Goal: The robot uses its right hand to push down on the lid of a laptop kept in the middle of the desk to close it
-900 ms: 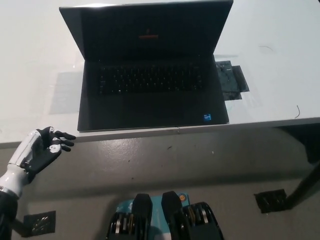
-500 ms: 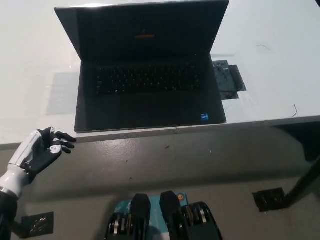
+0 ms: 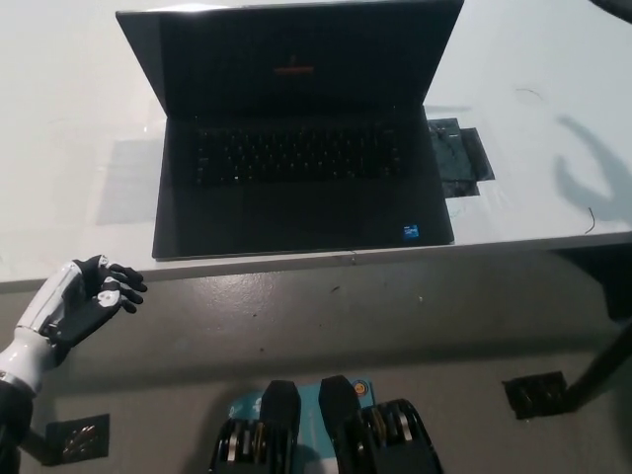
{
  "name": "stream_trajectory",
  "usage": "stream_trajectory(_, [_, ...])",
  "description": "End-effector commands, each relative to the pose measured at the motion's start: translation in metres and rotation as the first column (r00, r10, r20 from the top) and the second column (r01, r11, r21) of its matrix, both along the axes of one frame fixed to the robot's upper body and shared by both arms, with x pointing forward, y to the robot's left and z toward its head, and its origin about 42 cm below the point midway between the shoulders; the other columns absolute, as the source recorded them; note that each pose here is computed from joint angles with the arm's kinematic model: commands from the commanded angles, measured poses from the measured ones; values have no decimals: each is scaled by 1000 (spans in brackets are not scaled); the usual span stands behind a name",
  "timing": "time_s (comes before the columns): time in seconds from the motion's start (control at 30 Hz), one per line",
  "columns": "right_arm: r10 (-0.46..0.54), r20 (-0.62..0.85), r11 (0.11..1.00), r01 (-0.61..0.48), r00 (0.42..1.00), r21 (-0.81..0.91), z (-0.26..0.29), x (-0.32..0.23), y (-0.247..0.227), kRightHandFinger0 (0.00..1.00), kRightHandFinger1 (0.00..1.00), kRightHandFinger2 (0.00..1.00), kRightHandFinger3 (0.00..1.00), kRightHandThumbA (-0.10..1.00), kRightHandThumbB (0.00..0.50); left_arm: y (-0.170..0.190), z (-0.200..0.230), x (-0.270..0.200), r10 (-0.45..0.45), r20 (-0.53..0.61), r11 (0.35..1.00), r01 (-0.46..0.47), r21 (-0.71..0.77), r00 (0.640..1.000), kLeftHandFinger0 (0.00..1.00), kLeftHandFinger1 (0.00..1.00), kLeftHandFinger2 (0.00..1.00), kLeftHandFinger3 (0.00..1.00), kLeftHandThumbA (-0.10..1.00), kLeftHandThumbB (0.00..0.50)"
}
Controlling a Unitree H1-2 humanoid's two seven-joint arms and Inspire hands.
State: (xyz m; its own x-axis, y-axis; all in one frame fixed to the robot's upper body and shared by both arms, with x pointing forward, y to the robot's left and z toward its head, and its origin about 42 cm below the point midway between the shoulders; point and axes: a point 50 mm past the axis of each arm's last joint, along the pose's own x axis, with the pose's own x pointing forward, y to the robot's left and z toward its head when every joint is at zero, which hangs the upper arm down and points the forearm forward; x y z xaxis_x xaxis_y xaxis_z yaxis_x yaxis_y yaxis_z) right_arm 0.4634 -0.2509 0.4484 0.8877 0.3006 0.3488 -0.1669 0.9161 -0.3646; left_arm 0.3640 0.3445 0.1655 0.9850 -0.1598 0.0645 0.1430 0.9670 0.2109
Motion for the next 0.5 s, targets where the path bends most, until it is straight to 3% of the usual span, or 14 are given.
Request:
stream_trajectory(0.0, [47, 106, 994, -36, 993, -100, 51, 13, 25, 1000, 989, 898, 1000, 212, 276, 8, 13, 3, -14, 36, 999, 13, 46, 999, 476, 457, 456, 460, -22, 164])
stream_trajectory(0.17, [106, 106, 984, -89, 989, -155, 74, 32, 50, 1000, 1000, 895, 1000, 197, 263, 7, 15, 1, -23, 51, 998, 20, 60, 998, 520, 472, 487, 500, -7, 131])
stream_trajectory(0.23, [134, 69, 976, -119, 989, -184, 82, 40, 62, 1000, 1000, 960, 1000, 166, 235, 6, 22, -1, -11, 26, 994, 8, 110, 1000, 632, 572, 574, 531, 45, 131])
stream_trajectory(0.33, [145, 38, 968, -133, 989, -213, 83, 54, 73, 1000, 1000, 961, 1000, 132, 245, 4, 24, -3, 1, 6, 995, -2, 102, 1000, 706, 623, 612, 542, 27, 123])
stream_trajectory(0.37, [146, 26, 966, -137, 989, -220, 81, 59, 77, 1000, 1000, 963, 1000, 109, 245, 3, 25, -5, 0, 7, 995, -1, 100, 1000, 695, 614, 608, 552, -5, 104])
stream_trajectory(0.47, [141, -21, 957, -142, 990, -254, 70, 74, 88, 1000, 1000, 962, 1000, 125, 253, 3, 29, -4, -3, -7, 995, 4, 101, 1000, 722, 633, 624, 562, 16, 109])
